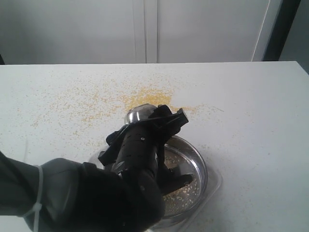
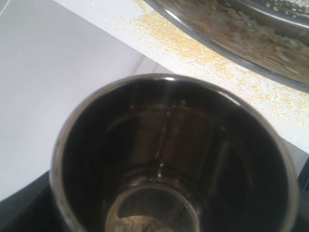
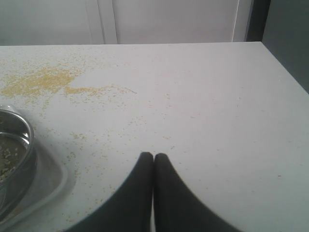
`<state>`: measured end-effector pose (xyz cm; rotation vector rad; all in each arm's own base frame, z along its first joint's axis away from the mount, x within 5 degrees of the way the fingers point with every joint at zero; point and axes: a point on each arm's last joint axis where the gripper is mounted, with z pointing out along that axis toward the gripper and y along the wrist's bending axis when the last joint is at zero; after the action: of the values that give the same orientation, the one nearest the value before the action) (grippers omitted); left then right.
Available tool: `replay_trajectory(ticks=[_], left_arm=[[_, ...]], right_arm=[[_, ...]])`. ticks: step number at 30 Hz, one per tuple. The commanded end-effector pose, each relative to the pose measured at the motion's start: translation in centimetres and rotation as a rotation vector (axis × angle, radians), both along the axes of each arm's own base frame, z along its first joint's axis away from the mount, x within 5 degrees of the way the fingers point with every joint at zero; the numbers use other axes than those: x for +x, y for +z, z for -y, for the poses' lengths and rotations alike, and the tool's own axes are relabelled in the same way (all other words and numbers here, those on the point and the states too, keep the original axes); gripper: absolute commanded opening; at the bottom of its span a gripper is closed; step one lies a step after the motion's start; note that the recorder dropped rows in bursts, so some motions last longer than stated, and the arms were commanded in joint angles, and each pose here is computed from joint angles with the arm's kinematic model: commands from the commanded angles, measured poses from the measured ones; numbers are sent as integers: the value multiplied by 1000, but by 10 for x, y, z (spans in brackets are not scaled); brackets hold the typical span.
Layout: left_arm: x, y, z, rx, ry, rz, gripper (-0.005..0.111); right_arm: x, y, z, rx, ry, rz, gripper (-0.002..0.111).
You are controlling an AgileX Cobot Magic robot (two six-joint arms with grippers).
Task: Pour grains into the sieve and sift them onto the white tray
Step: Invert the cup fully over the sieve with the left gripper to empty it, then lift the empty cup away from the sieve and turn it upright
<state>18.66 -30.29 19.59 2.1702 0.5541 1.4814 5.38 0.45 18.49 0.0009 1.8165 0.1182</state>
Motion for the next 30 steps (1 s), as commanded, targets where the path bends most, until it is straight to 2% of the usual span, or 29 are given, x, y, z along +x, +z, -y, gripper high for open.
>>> replay_trajectory(ticks=[1, 3, 5, 8, 9, 10, 12, 17, 26, 27, 30], left_arm=[[-3, 5, 4, -101, -8, -23, 0], [-4, 9, 2, -66, 6, 17, 0], [-11, 12, 5, -151, 6, 3, 0], [5, 12, -4, -191, 60, -8, 0], [7, 14, -7, -235, 98, 6, 0], [8, 19, -10, -310, 140, 21, 0], [8, 29, -16, -531, 232, 46, 0], [11, 53, -27, -949, 339, 35, 0], [29, 75, -46, -1382, 415, -135, 0], [35, 77, -49, -1442, 425, -193, 0], [50, 81, -66, -1639, 509, -241, 0]], right_arm=[[0, 0, 0, 1, 6, 15, 0], [0, 0, 0, 1, 6, 15, 0], [0, 0, 0, 1, 6, 13, 0], [0, -1, 0, 1, 6, 12, 0], [0, -1, 0, 1, 6, 12, 0], [0, -1, 0, 1, 6, 12, 0], [0, -1, 0, 1, 6, 12, 0], [0, -1, 0, 1, 6, 12, 0], [0, -1, 0, 1, 6, 12, 0], [0, -1, 0, 1, 6, 12, 0], [0, -1, 0, 1, 6, 12, 0]])
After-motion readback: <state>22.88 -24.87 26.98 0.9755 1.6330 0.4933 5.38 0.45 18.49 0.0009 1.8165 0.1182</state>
